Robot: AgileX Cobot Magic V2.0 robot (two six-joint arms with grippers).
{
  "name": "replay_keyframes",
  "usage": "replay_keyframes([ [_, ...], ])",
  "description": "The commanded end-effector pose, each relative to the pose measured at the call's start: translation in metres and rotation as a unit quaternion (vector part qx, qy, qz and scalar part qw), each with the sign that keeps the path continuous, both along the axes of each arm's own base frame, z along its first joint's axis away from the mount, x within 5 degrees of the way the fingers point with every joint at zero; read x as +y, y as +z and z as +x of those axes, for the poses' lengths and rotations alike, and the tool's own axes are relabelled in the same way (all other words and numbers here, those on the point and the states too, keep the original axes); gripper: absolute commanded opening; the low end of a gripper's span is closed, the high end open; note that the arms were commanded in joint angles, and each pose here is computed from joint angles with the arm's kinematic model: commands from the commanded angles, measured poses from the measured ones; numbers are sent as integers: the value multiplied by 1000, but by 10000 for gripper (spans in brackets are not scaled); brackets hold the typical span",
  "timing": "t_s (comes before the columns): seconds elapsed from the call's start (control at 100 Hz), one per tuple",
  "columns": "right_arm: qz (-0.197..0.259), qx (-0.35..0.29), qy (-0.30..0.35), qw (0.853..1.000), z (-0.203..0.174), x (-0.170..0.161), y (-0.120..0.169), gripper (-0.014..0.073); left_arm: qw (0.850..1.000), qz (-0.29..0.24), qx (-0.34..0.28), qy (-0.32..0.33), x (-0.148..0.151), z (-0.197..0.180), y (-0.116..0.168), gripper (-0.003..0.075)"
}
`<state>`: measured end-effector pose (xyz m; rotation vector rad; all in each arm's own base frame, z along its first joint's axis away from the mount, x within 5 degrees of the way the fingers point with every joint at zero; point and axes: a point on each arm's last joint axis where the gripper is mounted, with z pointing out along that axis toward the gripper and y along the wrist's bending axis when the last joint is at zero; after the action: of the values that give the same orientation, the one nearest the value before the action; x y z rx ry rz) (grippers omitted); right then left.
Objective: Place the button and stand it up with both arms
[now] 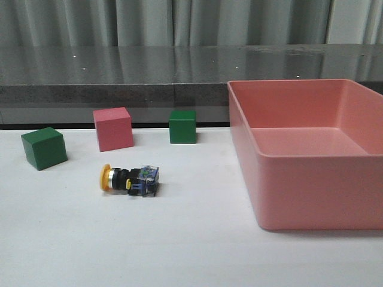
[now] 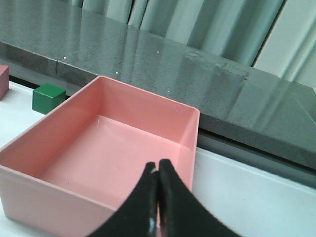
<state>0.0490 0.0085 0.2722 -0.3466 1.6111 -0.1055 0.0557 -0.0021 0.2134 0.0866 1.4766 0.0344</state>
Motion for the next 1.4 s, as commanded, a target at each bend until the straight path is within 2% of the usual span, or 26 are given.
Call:
replay_keyframes([
  [0.0,11,-46,-6,999,0,-1,15,-62,1000,-7,-31,2,0,-1,-7,-20],
  [0.24,10,-46,-6,999,0,-1,15,-62,999,-8,-38,2,0,-1,-5,-20],
  [0.3,10,-46,-6,999,0,-1,15,-62,999,-23,-50,2,1,-2,-3,-20],
  [0.37,10,-46,-6,999,0,-1,15,-62,992,-87,-87,3,3,-4,5,-20],
  [0.47,10,-46,-6,999,0,-1,15,-62,967,-215,-137,3,10,-10,29,-20],
  [0.51,10,-46,-6,999,0,-1,15,-62,961,-238,-141,-3,10,-12,38,-20],
  [0.55,10,-46,-6,999,0,-1,15,-62,961,-240,-141,-11,9,-14,48,-20],
  [0.69,10,-46,-6,999,0,-1,15,-62,977,-190,-92,-38,0,-16,91,-20],
  [0.8,10,-46,-6,999,0,-1,15,-62,988,-144,3,-45,-6,4,123,-20],
  [0.95,10,-46,-6,999,0,-1,15,-62,985,-98,131,-56,-13,47,147,-20],
  [1.08,10,-46,-6,999,0,-1,15,-62,968,-29,235,-85,-20,97,146,-20],
  [1.14,10,-46,-6,999,0,-1,15,-62,960,-11,259,-107,-24,113,143,-19],
  [1.2,10,-46,-6,999,0,-1,15,-62,947,37,283,-145,-29,135,135,-19],
  [1.3,10,-46,-6,999,0,-1,15,-62,932,67,288,-212,-40,162,125,-19],
  [1.39,10,-46,-6,999,0,-1,15,-62,911,100,279,-286,-52,182,114,-17],
])
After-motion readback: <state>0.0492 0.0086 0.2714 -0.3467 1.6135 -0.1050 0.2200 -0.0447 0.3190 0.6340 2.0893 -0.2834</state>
